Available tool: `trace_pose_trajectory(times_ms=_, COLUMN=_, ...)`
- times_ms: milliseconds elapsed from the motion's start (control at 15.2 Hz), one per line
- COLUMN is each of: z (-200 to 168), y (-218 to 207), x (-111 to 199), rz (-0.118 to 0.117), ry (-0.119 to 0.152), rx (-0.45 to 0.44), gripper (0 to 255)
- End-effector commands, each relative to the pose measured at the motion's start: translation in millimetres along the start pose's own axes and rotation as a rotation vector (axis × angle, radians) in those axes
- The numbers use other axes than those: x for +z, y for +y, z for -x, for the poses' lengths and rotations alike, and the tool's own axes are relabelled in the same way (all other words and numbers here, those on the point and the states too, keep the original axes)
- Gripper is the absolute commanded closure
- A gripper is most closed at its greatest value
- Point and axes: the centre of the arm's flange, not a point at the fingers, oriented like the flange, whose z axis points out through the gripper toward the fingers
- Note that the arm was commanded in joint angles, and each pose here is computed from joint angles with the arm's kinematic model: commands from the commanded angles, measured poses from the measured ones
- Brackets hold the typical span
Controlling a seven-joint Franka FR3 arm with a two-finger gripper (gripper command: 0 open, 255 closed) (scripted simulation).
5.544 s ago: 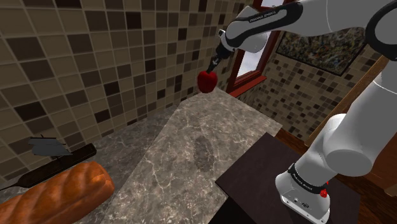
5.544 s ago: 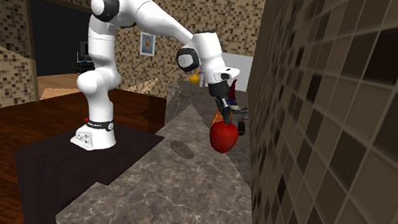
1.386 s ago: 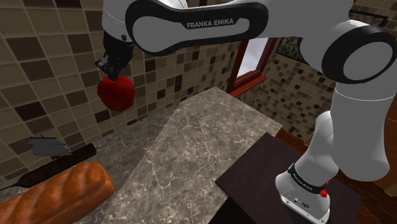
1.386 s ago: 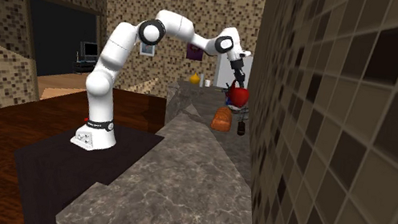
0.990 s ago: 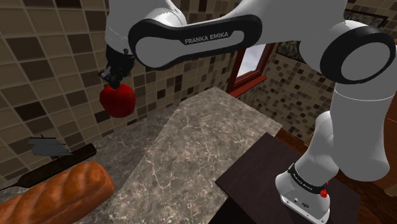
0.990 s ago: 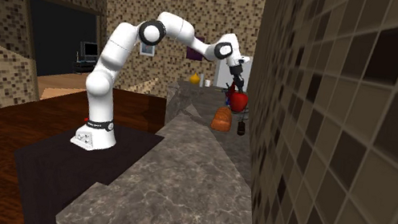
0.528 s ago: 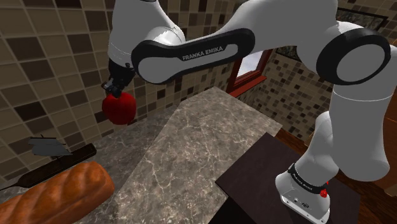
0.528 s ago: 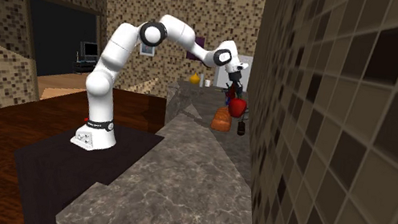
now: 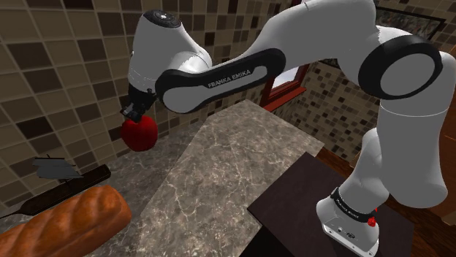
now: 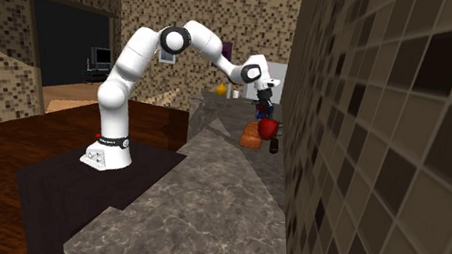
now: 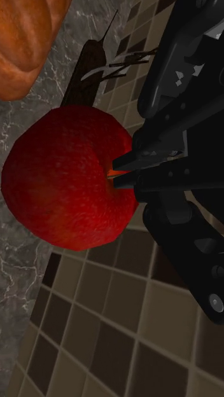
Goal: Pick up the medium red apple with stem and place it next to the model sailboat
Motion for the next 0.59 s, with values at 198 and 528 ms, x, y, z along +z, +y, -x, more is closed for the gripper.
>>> trace_pose_trajectory(times_ms=198, z=9, y=-1, x=25, rz=0.0, ry=0.001, rx=0.0, gripper=255)
trace_pose_trajectory(times_ms=528, z=20, y=-3, x=49, rz=0.0, ry=0.001, rx=0.0, gripper=255)
